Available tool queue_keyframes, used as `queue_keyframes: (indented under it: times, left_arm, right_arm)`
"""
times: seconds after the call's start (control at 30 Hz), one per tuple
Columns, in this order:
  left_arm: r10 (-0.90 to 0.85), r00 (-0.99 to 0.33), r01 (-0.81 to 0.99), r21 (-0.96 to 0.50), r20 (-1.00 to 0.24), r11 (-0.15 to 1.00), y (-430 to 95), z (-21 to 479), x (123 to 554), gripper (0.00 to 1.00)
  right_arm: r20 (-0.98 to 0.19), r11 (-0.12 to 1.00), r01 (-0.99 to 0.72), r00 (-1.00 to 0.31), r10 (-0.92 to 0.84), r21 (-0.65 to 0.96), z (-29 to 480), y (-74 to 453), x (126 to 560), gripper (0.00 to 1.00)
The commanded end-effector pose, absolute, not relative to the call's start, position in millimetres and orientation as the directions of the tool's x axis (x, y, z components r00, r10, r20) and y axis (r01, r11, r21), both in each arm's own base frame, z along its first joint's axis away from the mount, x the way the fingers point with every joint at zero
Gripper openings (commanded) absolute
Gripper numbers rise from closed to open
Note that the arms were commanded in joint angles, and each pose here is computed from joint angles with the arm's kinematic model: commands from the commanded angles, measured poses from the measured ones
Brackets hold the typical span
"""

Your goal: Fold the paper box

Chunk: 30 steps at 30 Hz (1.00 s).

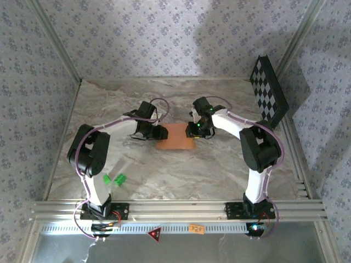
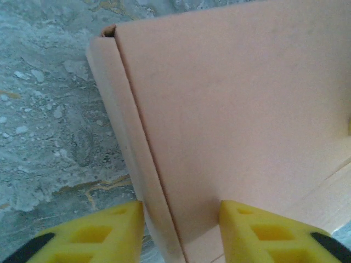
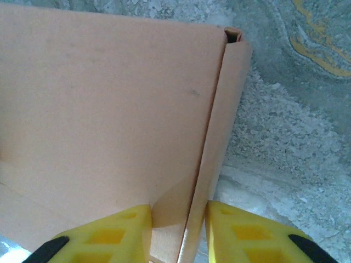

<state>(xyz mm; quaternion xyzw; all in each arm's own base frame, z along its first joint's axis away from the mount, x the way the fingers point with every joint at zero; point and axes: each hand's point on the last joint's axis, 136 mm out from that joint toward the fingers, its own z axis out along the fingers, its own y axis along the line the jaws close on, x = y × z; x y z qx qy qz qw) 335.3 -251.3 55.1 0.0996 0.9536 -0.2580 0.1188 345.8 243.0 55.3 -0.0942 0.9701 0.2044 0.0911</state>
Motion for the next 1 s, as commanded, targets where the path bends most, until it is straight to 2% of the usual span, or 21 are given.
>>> queue_keyframes:
  times: [0.0, 0.17, 0.27, 0.3, 0.4, 0.5, 0.63, 0.97]
  left_arm:
    - [0.144, -0.956, 0.259, -0.505, -0.256, 0.823, -263.3, 48.4, 330.9, 0.35]
    - [0.159, -0.955, 0.272, -0.528, -0.249, 0.805, -275.5, 46.7, 324.4, 0.23]
    - [0.153, -0.955, 0.269, -0.532, -0.252, 0.802, -275.5, 48.3, 322.7, 0.22]
    - [0.151, -0.954, 0.271, -0.529, -0.258, 0.805, -274.0, 51.1, 323.0, 0.24]
    - [0.143, -0.944, 0.283, -0.505, -0.298, 0.815, -266.2, 69.7, 328.1, 0.37]
    - [0.122, -0.934, 0.287, -0.499, -0.336, 0.818, -257.3, 88.7, 339.4, 0.44]
    - [0.105, -0.924, 0.29, -0.493, -0.368, 0.82, -250.2, 102.3, 356.3, 0.49]
    - [0.121, -0.937, 0.282, -0.503, -0.329, 0.817, -253.9, 87.9, 389.7, 0.5]
  right_arm:
    - [-0.179, 0.897, -0.224, -0.97, -0.166, 0.382, 40.5, 251.7, 339.9, 0.24]
    - [-0.167, 0.885, -0.226, -0.971, -0.171, 0.407, 36.7, 262.8, 334.8, 0.12]
    - [-0.168, 0.886, -0.228, -0.97, -0.173, 0.403, 38.6, 262.5, 332.8, 0.09]
    - [-0.169, 0.889, -0.228, -0.97, -0.174, 0.397, 40.8, 260.7, 332.9, 0.11]
    - [-0.2, 0.901, -0.236, -0.964, -0.172, 0.363, 54.6, 252.3, 338.6, 0.26]
    - [-0.228, 0.907, -0.232, -0.961, -0.158, 0.35, 73.0, 243.1, 346.4, 0.34]
    - [-0.255, 0.909, -0.233, -0.956, -0.148, 0.345, 85.0, 237.3, 364.1, 0.38]
    - [-0.226, 0.919, -0.213, -0.964, -0.141, 0.331, 70.0, 234.0, 397.6, 0.4]
